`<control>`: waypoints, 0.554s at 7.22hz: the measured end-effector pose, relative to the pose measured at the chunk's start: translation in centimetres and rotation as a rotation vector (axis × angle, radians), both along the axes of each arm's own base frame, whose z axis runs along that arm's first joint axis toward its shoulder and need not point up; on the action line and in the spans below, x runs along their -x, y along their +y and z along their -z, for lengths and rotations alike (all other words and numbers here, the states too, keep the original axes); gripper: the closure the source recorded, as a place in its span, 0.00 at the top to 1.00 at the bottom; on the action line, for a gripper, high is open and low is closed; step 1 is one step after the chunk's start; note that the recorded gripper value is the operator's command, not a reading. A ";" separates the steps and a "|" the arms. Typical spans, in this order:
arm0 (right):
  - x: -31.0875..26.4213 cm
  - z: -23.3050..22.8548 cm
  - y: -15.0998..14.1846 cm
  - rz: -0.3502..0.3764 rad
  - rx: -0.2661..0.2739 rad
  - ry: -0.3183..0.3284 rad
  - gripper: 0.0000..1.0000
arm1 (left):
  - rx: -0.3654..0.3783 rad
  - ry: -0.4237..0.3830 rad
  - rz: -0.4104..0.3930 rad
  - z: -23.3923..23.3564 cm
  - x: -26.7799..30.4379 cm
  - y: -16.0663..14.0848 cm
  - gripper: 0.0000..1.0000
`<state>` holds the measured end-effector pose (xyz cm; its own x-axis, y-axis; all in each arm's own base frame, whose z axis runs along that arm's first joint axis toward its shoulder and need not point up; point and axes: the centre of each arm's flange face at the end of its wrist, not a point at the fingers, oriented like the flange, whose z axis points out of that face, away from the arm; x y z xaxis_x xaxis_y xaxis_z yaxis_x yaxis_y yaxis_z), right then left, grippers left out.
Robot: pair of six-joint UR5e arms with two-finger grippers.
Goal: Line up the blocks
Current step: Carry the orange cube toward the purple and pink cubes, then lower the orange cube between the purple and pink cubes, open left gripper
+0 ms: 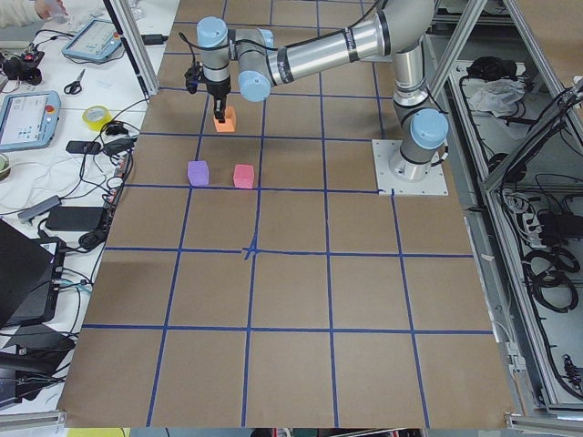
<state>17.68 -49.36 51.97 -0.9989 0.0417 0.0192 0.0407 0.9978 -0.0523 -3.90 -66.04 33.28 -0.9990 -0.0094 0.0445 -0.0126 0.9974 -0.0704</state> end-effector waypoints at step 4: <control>-0.1 0.0 0.0 -0.002 0.000 0.000 1.00 | -0.025 -0.004 0.099 3.7 -6.1 -0.1 0.01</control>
